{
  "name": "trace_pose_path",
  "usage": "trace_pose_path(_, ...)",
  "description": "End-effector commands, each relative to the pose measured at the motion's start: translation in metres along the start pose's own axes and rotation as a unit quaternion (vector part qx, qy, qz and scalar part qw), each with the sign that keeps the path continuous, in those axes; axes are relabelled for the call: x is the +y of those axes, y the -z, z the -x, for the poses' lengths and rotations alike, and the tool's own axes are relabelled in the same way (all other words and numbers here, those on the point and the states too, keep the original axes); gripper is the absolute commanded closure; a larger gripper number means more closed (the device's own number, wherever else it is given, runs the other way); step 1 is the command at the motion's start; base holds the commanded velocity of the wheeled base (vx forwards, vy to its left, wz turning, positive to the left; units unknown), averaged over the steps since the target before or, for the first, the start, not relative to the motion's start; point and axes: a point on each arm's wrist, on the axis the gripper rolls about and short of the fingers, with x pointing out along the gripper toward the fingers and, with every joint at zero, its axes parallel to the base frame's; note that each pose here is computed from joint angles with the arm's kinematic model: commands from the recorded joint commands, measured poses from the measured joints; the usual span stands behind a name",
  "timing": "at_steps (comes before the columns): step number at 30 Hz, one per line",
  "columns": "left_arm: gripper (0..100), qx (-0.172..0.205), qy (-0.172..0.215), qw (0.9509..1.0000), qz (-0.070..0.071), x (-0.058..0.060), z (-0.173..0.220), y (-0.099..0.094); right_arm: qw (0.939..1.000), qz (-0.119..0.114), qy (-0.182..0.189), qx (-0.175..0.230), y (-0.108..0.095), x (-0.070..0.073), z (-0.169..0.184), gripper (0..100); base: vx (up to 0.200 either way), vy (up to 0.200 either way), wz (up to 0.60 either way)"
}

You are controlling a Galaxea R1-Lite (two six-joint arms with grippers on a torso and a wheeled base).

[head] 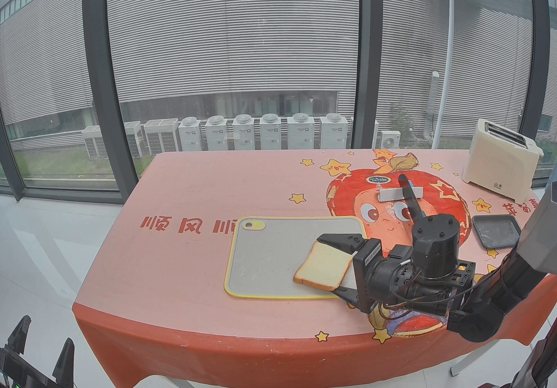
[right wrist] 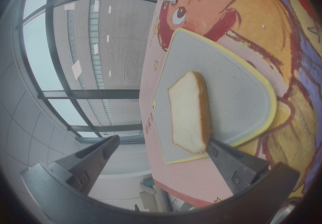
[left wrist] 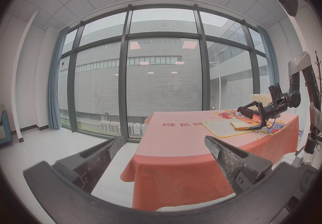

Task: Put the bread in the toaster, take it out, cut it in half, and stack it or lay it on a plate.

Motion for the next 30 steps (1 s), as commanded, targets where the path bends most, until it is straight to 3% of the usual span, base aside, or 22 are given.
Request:
trace_pose_path(1,0,0.009,0.000,1.0000,0.000,0.000,-0.001,0.005,1.0000,0.002,0.007,0.006,0.003,0.001,0.003,0,0.000,0.000,0.00)
trace_pose_path(8,0,0.009,0.000,1.0000,0.000,0.000,-0.001,0.005,0.9994,0.014,0.011,0.028,0.018,0.004,0.013,0,0.000,0.000,0.00)
trace_pose_path(19,0,0.009,0.000,1.0000,0.000,0.000,-0.001,0.005,0.9993,0.017,0.013,0.030,0.019,0.011,0.021,0,0.000,0.000,0.00)
trace_pose_path(26,0,0.009,0.000,1.0000,0.000,0.000,-0.001,0.005,0.9991,0.020,-0.009,0.037,0.021,0.021,0.034,0,0.000,0.000,0.00)
trace_pose_path(30,0,0.009,0.000,1.0000,0.000,0.000,-0.001,0.005,0.9975,0.034,0.020,0.059,0.032,0.016,0.038,0,0.000,0.000,0.00)
